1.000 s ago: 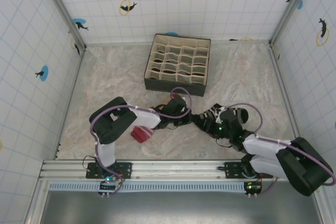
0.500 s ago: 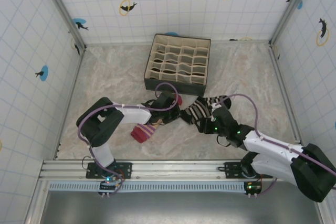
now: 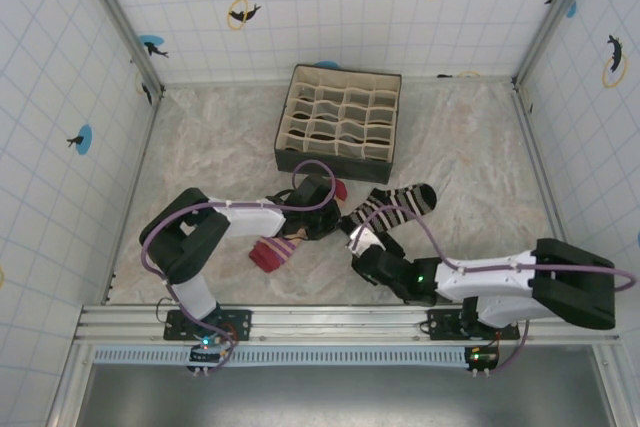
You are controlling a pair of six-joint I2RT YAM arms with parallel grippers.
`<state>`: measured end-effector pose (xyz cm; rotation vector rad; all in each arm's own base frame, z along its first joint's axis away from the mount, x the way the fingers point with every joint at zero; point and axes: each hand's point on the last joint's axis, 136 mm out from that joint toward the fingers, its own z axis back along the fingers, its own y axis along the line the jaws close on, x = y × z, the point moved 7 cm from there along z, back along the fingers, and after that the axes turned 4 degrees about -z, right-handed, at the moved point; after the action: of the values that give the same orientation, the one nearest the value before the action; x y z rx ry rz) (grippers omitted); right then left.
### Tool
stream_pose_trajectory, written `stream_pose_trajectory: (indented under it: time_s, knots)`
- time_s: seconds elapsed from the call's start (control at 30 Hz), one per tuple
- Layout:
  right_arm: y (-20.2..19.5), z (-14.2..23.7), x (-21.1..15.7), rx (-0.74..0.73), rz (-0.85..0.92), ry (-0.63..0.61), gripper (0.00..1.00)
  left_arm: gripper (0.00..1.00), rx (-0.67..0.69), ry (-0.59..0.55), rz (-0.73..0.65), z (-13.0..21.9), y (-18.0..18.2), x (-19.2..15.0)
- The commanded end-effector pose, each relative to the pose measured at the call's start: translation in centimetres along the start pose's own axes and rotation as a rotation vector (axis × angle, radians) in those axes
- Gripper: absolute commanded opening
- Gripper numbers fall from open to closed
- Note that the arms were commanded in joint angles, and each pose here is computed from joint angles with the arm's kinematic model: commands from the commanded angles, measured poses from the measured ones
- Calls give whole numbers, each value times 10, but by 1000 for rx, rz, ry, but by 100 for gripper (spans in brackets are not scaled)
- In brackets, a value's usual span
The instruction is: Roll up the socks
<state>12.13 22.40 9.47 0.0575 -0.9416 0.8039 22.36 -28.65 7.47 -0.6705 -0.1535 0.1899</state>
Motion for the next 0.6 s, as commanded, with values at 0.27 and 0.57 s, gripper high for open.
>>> stream_pose_trajectory:
  time_s: [0.27, 0.57]
  knots:
    - [16, -27, 27, -220, 174, -65, 68, 0, 59, 83, 26, 8, 10, -16]
    - [16, -45, 12, -216, 153, 2, 54, 0, 58, 90, 23, 10, 9, -17]
